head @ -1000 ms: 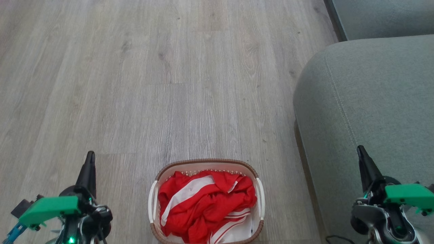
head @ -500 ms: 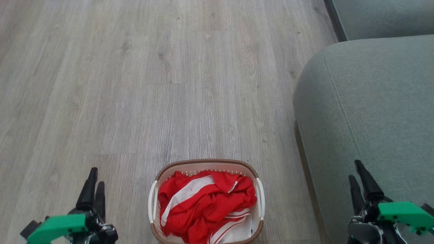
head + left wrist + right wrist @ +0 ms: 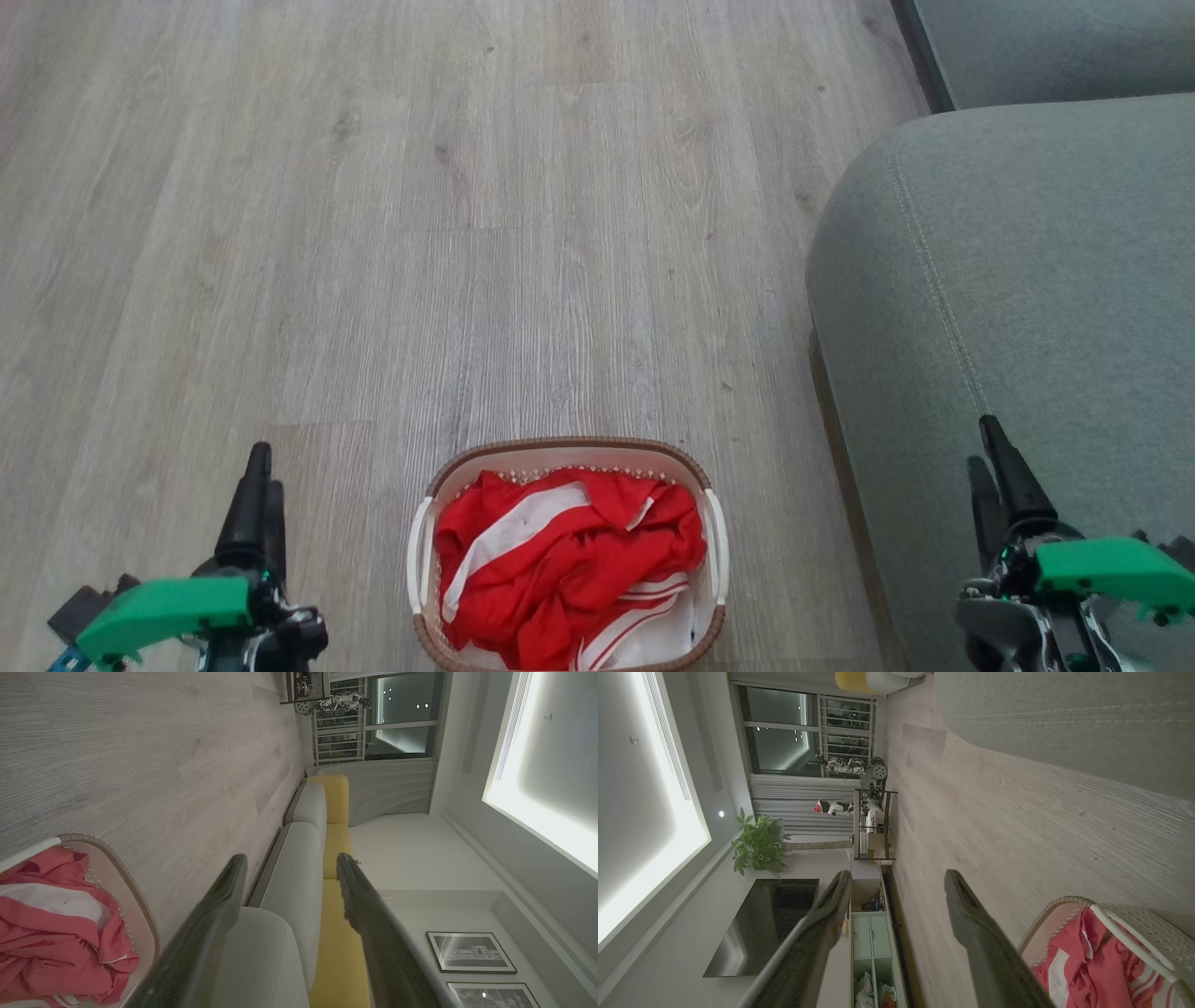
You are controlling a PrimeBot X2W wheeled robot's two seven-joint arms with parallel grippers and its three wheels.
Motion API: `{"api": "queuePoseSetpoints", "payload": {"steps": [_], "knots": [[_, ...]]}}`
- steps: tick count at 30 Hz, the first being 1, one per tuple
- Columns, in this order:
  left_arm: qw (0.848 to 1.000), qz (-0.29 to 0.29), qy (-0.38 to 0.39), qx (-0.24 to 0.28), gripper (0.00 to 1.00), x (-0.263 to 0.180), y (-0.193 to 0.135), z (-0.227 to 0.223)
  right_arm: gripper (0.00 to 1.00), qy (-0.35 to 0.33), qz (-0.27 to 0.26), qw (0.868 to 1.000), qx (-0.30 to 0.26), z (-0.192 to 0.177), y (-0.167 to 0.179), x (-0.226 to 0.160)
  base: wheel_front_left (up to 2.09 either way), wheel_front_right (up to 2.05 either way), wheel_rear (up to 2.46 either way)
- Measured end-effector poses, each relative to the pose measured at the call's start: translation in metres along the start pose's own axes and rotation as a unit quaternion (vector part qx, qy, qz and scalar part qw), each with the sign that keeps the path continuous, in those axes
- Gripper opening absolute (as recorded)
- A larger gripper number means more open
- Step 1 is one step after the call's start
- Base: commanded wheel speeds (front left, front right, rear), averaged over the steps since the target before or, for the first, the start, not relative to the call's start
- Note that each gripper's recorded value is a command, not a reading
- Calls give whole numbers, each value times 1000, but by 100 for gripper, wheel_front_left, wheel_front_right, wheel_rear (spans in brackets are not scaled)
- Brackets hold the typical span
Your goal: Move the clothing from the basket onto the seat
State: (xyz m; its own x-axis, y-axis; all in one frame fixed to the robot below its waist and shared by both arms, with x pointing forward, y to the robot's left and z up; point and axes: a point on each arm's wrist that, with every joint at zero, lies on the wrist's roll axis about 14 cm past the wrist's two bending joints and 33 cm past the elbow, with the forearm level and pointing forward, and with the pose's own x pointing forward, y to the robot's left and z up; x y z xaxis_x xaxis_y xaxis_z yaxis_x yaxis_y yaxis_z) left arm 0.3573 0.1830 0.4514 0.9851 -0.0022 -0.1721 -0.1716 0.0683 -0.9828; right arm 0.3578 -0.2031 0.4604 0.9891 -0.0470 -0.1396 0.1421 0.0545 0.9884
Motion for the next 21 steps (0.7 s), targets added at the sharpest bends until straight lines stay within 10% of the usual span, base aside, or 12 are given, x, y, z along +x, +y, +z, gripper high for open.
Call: {"api": "queuePoseSetpoints", "payload": {"steps": [21], "knots": [[986, -24, 4, 162, 100, 4, -21, -11, 100, 8, 45, 987, -154, -5, 29, 3, 0, 0, 0]]}}
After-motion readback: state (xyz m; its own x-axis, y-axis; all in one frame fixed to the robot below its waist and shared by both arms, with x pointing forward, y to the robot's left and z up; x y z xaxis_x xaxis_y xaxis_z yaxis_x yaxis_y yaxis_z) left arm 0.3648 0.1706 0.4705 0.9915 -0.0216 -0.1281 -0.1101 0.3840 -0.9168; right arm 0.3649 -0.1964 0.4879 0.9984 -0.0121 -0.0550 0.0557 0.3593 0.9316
